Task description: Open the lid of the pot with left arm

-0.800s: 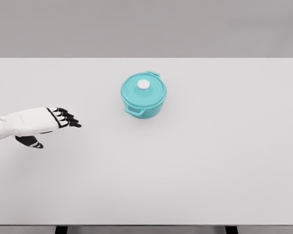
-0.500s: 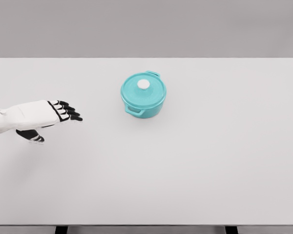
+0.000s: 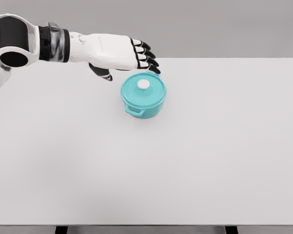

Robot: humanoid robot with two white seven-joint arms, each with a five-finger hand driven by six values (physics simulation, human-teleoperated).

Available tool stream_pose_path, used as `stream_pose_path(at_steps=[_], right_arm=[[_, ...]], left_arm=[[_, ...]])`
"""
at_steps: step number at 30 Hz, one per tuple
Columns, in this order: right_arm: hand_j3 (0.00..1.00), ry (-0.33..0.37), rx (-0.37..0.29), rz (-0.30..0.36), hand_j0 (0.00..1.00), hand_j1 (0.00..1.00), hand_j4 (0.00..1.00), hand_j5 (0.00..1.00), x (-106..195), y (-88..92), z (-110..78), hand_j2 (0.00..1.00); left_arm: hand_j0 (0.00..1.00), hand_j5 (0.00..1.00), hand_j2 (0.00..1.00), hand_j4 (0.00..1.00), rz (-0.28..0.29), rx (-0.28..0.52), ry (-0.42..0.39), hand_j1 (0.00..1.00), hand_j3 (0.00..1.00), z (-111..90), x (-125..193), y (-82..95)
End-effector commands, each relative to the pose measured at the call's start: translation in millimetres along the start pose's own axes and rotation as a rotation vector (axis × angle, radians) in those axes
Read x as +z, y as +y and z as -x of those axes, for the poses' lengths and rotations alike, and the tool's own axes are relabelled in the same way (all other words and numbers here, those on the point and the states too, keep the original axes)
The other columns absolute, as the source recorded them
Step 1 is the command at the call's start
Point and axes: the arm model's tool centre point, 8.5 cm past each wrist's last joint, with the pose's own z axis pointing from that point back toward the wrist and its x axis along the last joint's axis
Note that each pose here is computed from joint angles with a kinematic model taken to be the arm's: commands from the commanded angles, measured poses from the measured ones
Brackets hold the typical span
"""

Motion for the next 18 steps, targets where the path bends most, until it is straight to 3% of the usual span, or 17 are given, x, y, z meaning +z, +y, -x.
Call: stream_pose_path(at_steps=[1,5,12,18], right_arm=[[1.0,0.0,0.0,0.0,1.0,1.0,1.0,1.0,0.0,0.0,0.1,1.0],[1.0,0.0,0.0,0.0,1.0,1.0,1.0,1.0,0.0,0.0,0.1,1.0],[1.0,0.0,0.0,0.0,1.0,1.0,1.0,1.0,0.0,0.0,0.1,1.0],[1.0,0.0,0.0,0.0,1.0,1.0,1.0,1.0,0.0,0.0,0.1,1.0]], left_arm=[[1.0,1.0,1.0,1.0,-0.017,0.06,-0.08,1.0,1.0,-9.4,-40.9,-0.9],[0.99,0.99,0.99,0.99,0.049,0.2,0.031,0.99,0.99,33.4,-43.3,-39.4],[0.84,0.84,0.84,0.84,0.06,0.19,0.012,0.84,0.84,28.3,-56.0,-37.9],[0.84,0.84,0.84,0.84,0.106,0.197,0.032,0.84,0.84,33.3,-69.8,-49.4]])
